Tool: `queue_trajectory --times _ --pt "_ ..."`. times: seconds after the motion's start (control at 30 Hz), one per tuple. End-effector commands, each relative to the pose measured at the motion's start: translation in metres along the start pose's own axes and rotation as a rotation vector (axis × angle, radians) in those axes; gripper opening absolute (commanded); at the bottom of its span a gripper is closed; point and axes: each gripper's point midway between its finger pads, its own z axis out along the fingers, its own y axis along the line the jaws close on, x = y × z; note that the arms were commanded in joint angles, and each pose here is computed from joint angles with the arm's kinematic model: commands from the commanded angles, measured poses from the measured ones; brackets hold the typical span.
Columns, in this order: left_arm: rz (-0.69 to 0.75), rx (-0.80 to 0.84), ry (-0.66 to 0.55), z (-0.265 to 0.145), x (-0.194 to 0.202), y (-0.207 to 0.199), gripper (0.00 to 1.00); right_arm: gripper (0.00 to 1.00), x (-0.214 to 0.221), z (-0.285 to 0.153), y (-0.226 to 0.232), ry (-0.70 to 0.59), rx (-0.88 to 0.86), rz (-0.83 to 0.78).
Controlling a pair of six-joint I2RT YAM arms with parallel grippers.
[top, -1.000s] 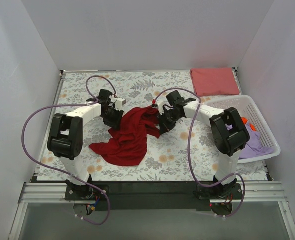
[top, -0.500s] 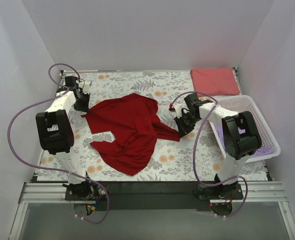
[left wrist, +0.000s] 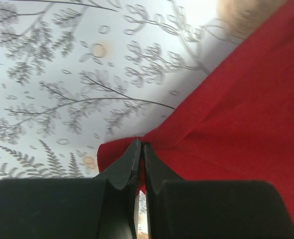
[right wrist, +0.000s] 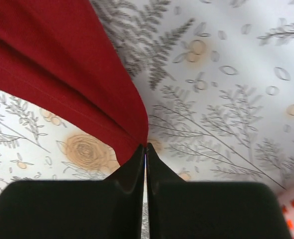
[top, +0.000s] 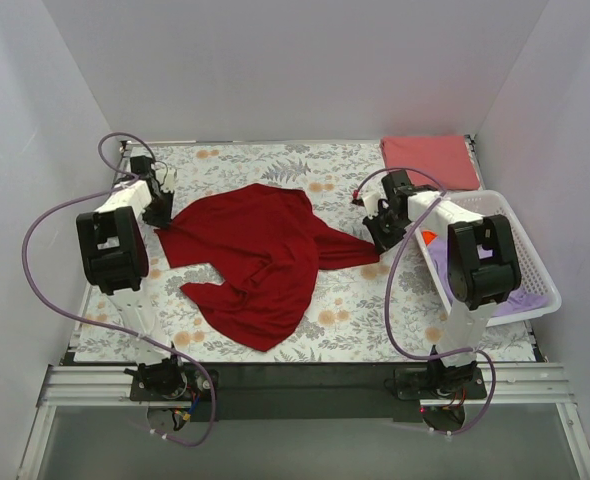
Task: Fold and stack the t-shirts
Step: Flatten the tshirt out
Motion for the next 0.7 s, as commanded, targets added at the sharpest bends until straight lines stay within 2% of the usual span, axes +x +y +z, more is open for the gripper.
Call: queue_trajectory --times 0.0,0.07,0.2,0.27,0.33,0.37,0.53,0.57,0.6,0.67 --pt "-0.005 -0.095 -0.047 -0.001 -0.021 0.032 0.0 0.01 -0.014 -0.025 -0.026 -0.032 0.102 -0.018" --pt "-0.001 -0.073 -0.061 0.001 -0.028 0.03 0.0 0.01 -0.017 -0.036 -0.026 -0.057 0.096 -0.023" --pt "-0.006 -0.009 -0.153 -0.003 -0.08 0.023 0.0 0.01 -0.002 -0.037 -0.006 -0.037 0.027 -0.037" --pt "0.008 0.059 -0.147 0.015 -0.091 0.01 0.0 0.01 0.016 -0.03 0.009 0.005 -0.015 -0.054" --pt "0.044 0.132 -0.202 0.009 -0.121 -0.011 0.0 0.01 0.029 -0.026 0.031 0.046 -0.066 -0.092" --pt "0.058 0.195 -0.203 0.018 -0.123 -0.026 0.0 0.01 0.046 -0.024 0.046 0.077 -0.094 -0.129" --pt "0.176 0.37 -0.296 0.001 -0.168 -0.126 0.0 0.01 0.068 -0.032 0.122 0.107 -0.236 -0.372" --pt "0.167 0.385 -0.339 -0.011 -0.186 -0.135 0.02 0.04 0.057 -0.04 0.126 0.073 -0.248 -0.401" --pt "0.159 0.41 -0.351 -0.019 -0.193 -0.147 0.24 0.2 0.052 -0.044 0.126 0.071 -0.25 -0.395" --pt "0.104 0.432 -0.371 -0.043 -0.204 -0.148 0.46 0.49 0.036 -0.049 0.118 0.062 -0.249 -0.381"
